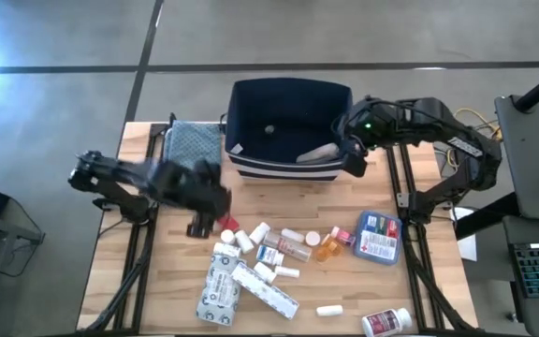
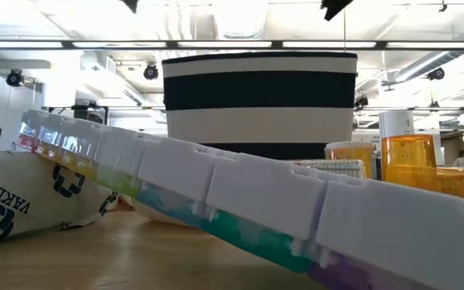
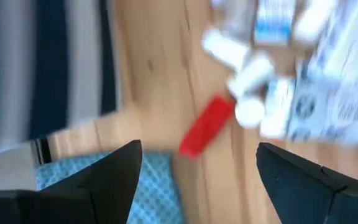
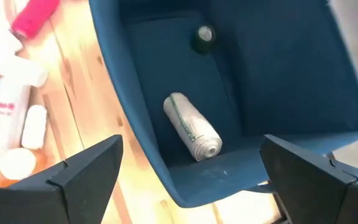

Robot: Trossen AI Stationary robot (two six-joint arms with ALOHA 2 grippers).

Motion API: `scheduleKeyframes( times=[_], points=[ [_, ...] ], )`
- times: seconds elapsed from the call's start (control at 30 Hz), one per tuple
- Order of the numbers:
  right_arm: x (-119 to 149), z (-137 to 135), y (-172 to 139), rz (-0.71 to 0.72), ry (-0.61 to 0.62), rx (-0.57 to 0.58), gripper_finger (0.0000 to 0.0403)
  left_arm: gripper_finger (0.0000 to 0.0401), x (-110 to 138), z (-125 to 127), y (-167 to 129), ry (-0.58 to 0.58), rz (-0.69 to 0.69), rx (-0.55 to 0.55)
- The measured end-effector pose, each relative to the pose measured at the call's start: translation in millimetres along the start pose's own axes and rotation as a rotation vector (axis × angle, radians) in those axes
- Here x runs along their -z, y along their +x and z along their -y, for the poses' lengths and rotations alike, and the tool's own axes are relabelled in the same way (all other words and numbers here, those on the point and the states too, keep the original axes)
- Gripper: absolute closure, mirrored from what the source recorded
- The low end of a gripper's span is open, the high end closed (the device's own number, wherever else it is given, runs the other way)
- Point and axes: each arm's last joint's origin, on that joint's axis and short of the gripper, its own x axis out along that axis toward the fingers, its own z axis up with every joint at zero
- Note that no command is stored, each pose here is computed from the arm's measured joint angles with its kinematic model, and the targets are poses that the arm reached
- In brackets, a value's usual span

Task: Pick & place medical supplies in basket/bin
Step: Put the red bandage into the bin

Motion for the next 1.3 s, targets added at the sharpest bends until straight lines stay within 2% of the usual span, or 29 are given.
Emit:
scheduleKeyframes(
  times=[0.1, 0.17, 0.27, 0.4, 0.67, 0.8, 1.0, 1.1, 1.3],
  points=[
    [1, -3, 11, -0.019, -0.018, 0.001, 0.0037, 0.0113, 15, 17, 45, 0.093, -0.168, -0.023],
    [3, -5, 17, -0.043, -0.025, 0.002, 0.0037, 0.0114, 24, 25, 73, 0.160, -0.216, -0.042],
    [6, -7, 24, -0.071, -0.034, 0.003, 0.0037, 0.0114, 36, 33, 104, 0.212, -0.175, -0.047],
    [9, -8, 30, -0.104, -0.041, 0.003, 0.0037, 0.0114, 49, 35, 133, 0.195, -0.108, -0.051],
    [10, -9, 31, -0.109, -0.019, -0.008, 0.0037, 0.0114, 64, 27, 173, 0.241, -0.013, 0.006],
    [9, -9, 31, -0.108, 0.003, -0.008, 0.0037, 0.0114, 70, 16, 192, 0.194, -0.016, -0.001],
    [9, -9, 31, -0.108, 0.022, -0.012, 0.0037, 0.0120, 77, 4, 206, 0.144, 0.012, 0.085],
    [9, -9, 31, -0.109, 0.029, -0.012, 0.0037, 0.0143, 79, 2, 208, 0.137, 0.009, 0.106],
    [9, -9, 31, -0.108, 0.032, -0.012, 0.0037, 0.0216, 84, 5, 213, 0.134, 0.015, 0.119]
  ],
)
